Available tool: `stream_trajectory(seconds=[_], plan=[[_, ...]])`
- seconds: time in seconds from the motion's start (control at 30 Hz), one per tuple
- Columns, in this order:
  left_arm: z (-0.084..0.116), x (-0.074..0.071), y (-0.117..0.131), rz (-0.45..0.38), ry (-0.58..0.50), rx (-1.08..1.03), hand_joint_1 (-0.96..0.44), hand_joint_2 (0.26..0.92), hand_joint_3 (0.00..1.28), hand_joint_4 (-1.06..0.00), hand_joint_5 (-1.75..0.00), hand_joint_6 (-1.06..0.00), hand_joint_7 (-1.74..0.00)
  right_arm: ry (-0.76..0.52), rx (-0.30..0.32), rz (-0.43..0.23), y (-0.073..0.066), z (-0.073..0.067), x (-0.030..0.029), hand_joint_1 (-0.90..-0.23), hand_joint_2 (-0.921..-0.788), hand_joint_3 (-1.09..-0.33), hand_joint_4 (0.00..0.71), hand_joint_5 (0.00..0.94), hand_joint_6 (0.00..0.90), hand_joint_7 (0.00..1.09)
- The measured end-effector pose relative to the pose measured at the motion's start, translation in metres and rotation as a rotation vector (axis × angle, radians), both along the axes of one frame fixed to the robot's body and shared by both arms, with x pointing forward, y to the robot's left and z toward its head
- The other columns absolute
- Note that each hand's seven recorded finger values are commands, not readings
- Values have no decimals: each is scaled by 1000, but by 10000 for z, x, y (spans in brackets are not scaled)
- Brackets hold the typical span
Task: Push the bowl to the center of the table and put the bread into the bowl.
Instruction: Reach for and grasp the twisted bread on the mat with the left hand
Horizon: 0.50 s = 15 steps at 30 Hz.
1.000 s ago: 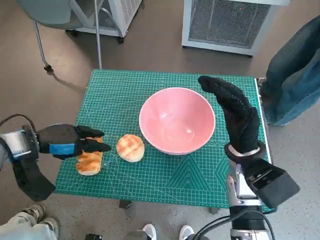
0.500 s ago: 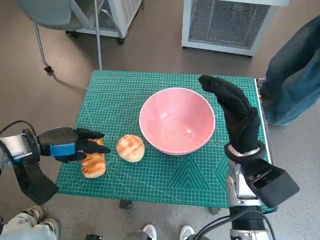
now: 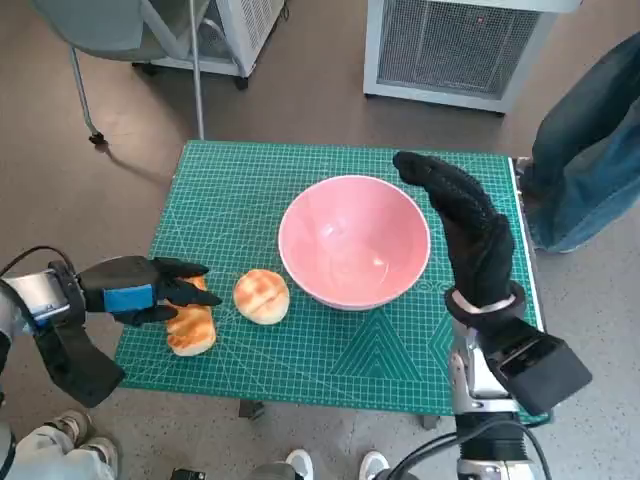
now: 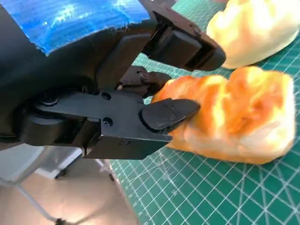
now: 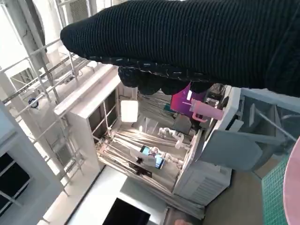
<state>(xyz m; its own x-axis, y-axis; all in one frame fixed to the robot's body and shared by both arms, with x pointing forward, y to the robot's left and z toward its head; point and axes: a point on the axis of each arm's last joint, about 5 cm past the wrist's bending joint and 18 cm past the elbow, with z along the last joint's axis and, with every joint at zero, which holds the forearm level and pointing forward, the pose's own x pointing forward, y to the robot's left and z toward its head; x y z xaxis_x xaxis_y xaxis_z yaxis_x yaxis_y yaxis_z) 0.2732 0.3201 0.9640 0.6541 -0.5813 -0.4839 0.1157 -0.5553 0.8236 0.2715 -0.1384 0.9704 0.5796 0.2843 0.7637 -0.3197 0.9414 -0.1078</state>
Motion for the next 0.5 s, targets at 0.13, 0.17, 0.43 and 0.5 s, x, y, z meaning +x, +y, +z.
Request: stream_trajectory(seconds=[0.13,0.17,0.43,0.5], plan=[[-3,3,4,10,-4,4,-46,921,256,-416,-1,-469,-26,6,0,-3,-6,-17,-8,-622,-921,-803,221,5,-1,600],[-2,4,5,13,-3,5,-42,921,259,-405,-1,-458,-21,8,0,-4,-8,-22,-11,-622,-921,-803,221,6,-1,600],[1,15,-3,16,-1,37,-126,813,47,-292,0,-331,-1,11,1,-7,-13,-32,-15,-621,-921,-803,224,7,-1,599],[1,17,-6,15,1,42,-156,795,27,-254,0,-303,0,11,2,-8,-11,-31,-16,-618,-921,-803,225,7,-1,599]])
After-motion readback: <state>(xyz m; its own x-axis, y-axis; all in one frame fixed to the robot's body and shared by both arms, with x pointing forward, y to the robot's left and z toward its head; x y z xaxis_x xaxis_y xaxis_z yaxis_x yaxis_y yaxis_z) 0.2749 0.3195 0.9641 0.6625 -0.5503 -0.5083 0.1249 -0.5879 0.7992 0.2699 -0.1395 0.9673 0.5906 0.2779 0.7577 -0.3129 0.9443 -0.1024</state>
